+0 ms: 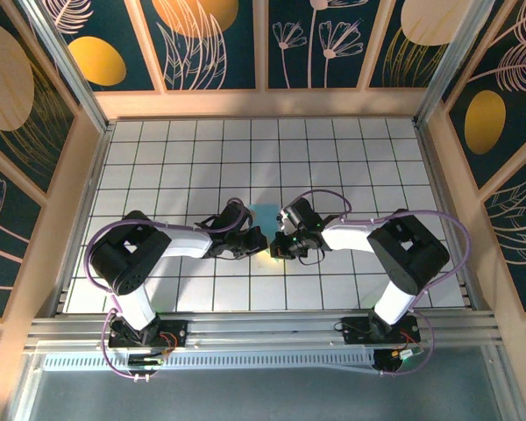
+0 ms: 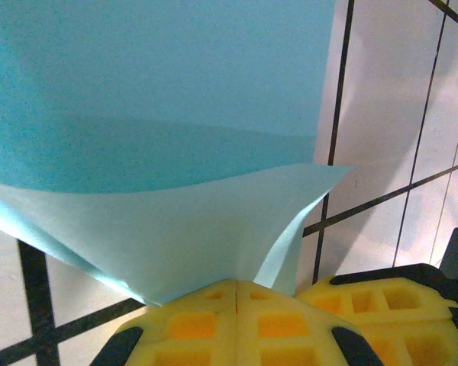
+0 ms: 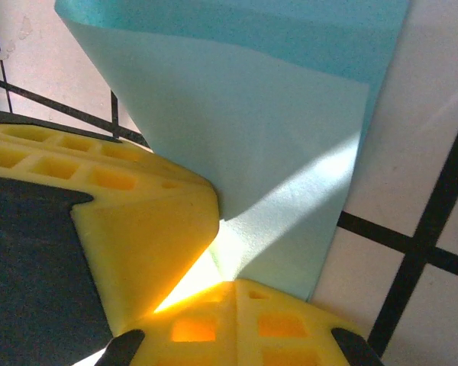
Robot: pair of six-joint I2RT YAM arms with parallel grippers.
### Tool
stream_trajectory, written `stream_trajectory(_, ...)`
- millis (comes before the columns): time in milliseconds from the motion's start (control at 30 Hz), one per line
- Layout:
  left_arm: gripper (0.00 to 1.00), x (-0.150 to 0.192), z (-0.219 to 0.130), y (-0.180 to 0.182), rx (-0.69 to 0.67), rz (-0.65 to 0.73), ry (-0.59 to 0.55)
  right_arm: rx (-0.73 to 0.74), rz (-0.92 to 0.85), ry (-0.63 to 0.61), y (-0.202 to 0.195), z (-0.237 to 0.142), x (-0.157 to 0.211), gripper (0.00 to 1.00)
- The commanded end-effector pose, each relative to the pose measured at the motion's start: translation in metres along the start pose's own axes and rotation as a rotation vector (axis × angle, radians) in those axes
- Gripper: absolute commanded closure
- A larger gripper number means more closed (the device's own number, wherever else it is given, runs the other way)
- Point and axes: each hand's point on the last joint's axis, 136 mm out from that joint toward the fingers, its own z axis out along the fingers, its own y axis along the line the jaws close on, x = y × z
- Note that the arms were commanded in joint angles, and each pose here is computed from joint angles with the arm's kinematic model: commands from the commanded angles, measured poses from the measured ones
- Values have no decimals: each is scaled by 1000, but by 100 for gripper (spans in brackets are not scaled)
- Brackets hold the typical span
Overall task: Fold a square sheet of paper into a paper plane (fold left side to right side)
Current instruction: Third fold the triangle at the center of the table.
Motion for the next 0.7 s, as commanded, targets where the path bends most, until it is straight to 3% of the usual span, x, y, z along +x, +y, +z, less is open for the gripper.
stream_trajectory(0,100,-29,-1,56,-188,-39,-131,223,68,143,-59,11,47,100)
stream_trajectory(167,100,-44,-8,60,-148,-64,-157,223,69,151,-60,13,49,100)
stream_trajectory(667,100,-83,-47,94,-223,-71,-267,207,59,158,-54,14,48,100)
